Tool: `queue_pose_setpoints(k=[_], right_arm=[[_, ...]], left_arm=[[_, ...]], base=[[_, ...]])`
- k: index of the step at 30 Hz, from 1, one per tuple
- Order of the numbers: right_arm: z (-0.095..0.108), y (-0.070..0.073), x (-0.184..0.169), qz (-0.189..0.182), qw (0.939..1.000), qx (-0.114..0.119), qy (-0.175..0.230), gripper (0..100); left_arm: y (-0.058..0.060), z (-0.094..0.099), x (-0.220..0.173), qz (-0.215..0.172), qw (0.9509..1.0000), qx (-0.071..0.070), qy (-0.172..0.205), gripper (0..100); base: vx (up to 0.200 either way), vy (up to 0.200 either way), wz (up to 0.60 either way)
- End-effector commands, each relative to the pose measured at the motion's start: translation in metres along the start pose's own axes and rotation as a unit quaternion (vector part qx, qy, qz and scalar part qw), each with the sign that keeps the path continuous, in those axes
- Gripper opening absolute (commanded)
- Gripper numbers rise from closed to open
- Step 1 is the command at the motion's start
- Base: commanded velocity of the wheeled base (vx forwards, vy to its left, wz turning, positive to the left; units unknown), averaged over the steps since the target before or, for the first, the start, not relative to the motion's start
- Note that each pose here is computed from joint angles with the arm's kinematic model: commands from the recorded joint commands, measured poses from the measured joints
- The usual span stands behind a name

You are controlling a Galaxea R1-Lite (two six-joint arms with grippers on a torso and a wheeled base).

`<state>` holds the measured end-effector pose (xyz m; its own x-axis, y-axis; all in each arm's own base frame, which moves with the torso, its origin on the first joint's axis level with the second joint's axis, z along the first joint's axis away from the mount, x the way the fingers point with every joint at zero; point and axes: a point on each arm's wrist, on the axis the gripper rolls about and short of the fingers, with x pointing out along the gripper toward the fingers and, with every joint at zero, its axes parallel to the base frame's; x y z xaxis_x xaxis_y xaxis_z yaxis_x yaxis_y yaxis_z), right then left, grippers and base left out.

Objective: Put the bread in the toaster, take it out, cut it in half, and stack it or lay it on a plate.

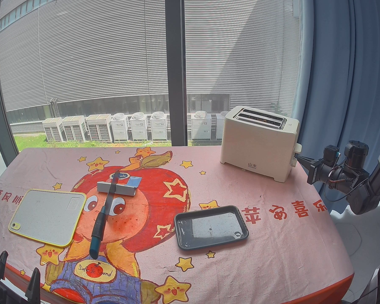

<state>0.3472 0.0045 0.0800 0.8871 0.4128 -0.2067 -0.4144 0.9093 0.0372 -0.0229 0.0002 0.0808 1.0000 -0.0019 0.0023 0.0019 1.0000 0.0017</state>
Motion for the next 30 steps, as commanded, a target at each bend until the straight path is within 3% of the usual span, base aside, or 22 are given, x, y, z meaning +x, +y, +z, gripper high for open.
queue_pose_setpoints(k=[1,30], right_arm=[[-0.011,-0.004,0.007,-0.002,0.9999,0.007,0.013,0],[-0.024,-0.018,0.029,-0.033,0.9993,0.009,0.017,0]], left_arm=[[0.000,-0.005,0.000,0.000,1.0000,0.000,0.001,100],[0.000,-0.005,0.000,0.000,1.0000,0.000,0.000,100]], base=[[0.000,0.000,0.00],[0.000,0.000,0.00]])
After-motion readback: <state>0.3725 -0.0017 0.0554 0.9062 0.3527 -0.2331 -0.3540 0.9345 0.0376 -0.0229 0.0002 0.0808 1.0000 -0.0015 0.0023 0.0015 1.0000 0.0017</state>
